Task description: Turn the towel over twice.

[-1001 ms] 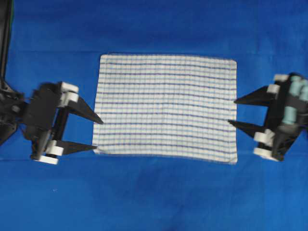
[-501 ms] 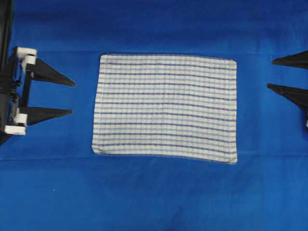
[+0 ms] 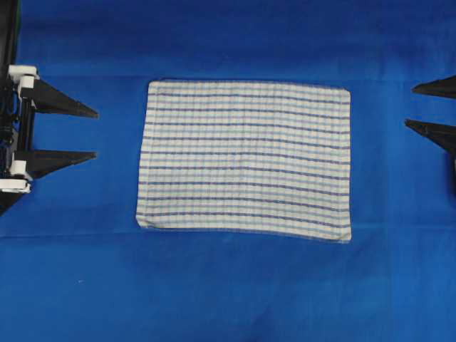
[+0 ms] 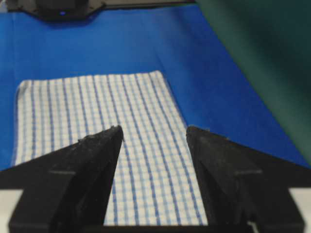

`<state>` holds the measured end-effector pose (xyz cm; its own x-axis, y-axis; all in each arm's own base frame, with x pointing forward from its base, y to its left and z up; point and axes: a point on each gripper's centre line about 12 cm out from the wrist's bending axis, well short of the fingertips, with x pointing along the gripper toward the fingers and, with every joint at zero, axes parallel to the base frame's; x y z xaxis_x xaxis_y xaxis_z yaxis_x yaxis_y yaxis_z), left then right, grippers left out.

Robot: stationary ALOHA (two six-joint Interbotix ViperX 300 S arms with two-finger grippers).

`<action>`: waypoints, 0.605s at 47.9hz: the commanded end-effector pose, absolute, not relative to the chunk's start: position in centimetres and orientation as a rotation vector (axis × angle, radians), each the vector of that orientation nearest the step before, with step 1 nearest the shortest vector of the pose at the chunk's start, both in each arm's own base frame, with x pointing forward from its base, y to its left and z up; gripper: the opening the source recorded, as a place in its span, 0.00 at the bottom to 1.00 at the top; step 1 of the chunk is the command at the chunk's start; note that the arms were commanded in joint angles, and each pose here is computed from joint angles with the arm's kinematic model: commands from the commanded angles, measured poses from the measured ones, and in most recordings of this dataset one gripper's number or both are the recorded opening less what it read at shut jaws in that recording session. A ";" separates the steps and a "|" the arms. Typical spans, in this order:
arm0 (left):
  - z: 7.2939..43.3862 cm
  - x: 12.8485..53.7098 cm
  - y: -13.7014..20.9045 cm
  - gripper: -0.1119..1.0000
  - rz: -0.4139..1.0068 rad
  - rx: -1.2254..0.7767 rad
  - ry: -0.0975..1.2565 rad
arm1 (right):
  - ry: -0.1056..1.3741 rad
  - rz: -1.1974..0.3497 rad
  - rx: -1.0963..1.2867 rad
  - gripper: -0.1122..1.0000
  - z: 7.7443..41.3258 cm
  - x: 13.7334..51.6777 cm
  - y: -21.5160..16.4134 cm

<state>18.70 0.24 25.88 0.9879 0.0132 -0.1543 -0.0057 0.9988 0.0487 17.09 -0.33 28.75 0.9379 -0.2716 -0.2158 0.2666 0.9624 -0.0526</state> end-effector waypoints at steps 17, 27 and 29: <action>26.2 16.4 0.3 0.70 0.012 0.045 0.132 | 0.214 -0.368 0.002 0.63 28.9 15.6 -1.9; 25.2 14.3 0.2 0.70 0.012 0.042 0.101 | 0.224 -0.374 0.019 0.61 26.5 14.4 -2.5; 24.9 14.0 0.2 0.70 0.014 0.044 0.098 | 0.224 -0.375 0.028 0.61 25.9 14.2 -2.6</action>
<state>14.36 0.17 24.84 0.9935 0.0110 -0.1132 -0.0063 0.9991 0.0425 14.37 -2.48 26.23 0.9059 -0.3585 -0.2255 0.3630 0.9315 -0.0225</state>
